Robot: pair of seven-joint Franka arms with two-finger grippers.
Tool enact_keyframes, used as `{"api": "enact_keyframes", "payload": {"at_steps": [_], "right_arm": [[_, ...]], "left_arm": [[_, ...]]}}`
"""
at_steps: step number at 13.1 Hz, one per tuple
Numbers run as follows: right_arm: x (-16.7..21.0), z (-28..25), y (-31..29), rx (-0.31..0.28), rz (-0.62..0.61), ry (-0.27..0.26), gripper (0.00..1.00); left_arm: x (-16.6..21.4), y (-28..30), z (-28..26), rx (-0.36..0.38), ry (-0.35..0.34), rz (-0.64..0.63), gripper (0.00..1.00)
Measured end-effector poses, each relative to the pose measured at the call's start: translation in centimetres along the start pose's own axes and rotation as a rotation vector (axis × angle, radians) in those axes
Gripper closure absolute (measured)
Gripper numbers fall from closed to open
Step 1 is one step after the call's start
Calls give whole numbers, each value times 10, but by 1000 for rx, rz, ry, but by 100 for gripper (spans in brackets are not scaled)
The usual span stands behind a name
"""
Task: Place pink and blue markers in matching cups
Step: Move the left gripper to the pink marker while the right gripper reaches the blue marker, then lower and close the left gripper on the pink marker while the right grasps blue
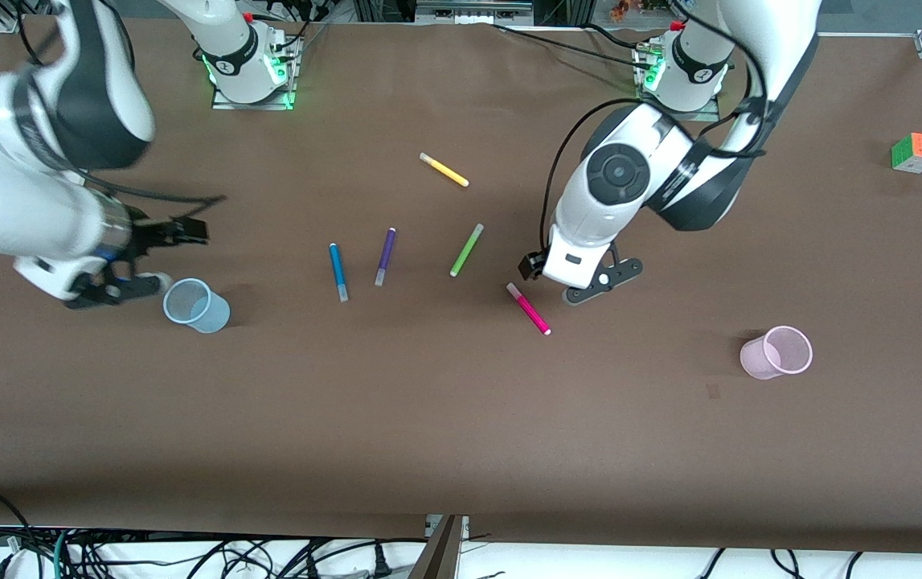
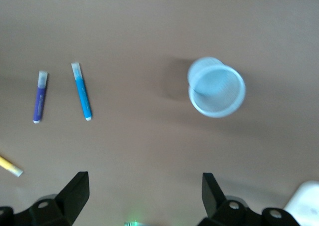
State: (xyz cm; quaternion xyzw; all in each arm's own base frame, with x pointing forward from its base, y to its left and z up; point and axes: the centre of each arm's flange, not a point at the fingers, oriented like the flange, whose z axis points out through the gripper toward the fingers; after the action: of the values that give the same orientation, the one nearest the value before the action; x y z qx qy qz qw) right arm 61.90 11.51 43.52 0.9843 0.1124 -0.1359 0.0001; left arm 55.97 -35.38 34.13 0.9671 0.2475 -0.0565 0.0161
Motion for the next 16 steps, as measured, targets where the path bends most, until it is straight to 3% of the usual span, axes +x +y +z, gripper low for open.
{"api": "enact_keyframes", "payload": {"at_steps": [6,12,16], "right_arm": [[54,96,-55,-20,-79,61,0],[59,176,-105,-29,-75,127,0],[58,222,-125,-30,-74,162,0]], "left_arm": [[14,6,51,-29,-33,-82,0],[23,10,103,-32,1,-99,0],[29,12,124,-73,-4,-132,0]]}}
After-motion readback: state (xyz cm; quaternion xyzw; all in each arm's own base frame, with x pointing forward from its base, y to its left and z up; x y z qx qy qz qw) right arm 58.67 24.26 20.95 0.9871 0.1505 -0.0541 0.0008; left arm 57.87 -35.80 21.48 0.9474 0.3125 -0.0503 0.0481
